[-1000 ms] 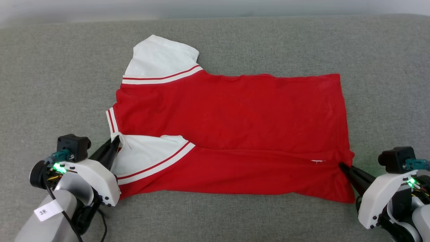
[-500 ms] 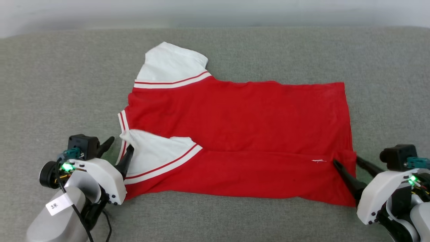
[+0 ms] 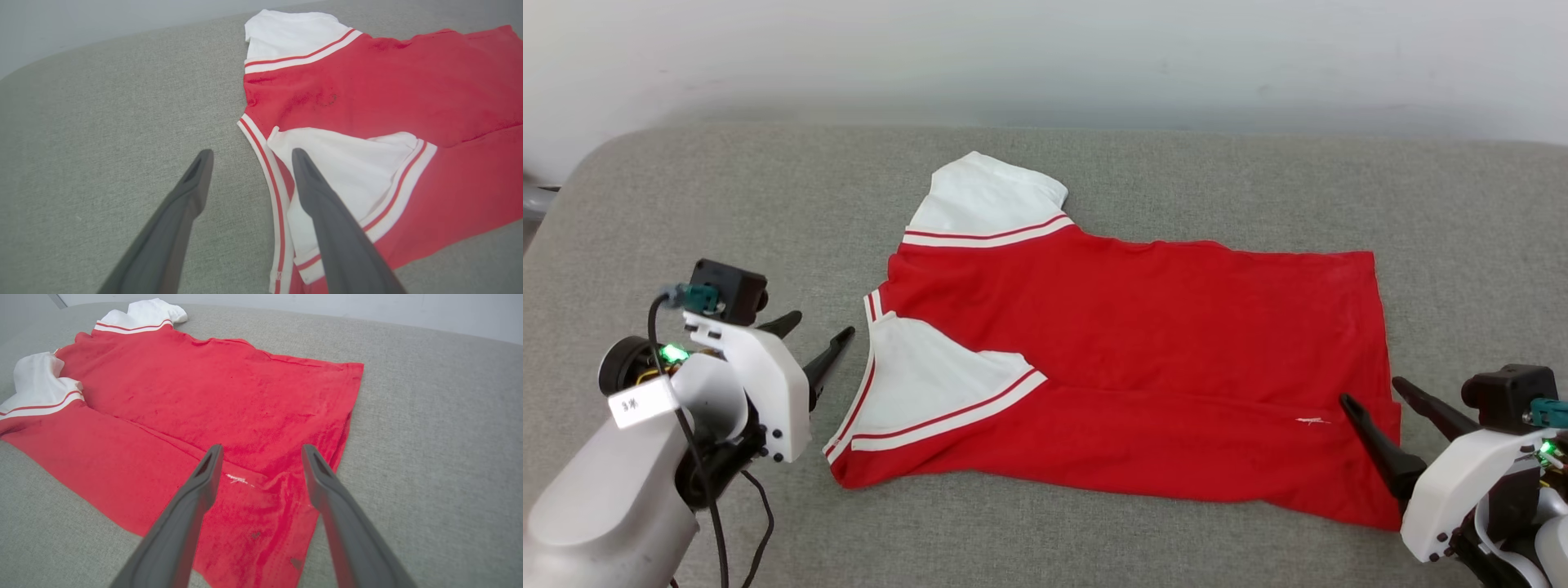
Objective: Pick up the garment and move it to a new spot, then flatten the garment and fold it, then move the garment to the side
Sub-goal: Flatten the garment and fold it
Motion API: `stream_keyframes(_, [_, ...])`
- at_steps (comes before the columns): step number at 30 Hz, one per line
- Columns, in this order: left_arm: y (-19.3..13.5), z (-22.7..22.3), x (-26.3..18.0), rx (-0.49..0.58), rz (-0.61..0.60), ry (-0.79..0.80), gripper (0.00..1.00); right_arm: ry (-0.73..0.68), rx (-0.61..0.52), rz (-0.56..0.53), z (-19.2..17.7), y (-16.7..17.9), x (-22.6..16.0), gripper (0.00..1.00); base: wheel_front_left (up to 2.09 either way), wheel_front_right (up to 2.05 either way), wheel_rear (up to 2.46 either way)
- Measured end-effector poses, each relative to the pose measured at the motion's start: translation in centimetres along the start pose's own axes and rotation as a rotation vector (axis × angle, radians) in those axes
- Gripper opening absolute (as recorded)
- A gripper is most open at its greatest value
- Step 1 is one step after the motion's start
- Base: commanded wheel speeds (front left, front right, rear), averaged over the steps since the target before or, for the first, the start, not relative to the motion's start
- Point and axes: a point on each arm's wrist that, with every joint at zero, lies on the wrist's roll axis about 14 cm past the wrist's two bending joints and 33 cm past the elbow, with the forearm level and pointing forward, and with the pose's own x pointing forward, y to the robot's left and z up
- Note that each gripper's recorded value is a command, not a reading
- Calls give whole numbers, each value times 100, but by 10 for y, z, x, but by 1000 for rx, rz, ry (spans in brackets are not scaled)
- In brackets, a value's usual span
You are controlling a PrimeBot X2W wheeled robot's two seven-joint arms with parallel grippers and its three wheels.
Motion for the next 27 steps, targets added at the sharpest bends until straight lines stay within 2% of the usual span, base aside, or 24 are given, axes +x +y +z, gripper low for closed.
stream_keyframes(13, [-27,-45,-24,91,-129,411,100,-8,2,0,3,6,-8,100,0,0,0])
stream_keyframes(19, [-32,-67,-26,108,-155,520,100,-1,10,-11,-1,2,-10,100,0,0,0])
stream_keyframes(27, [-24,-101,-21,74,-142,629,100,14,22,-20,-7,-1,-6,100,0,0,0])
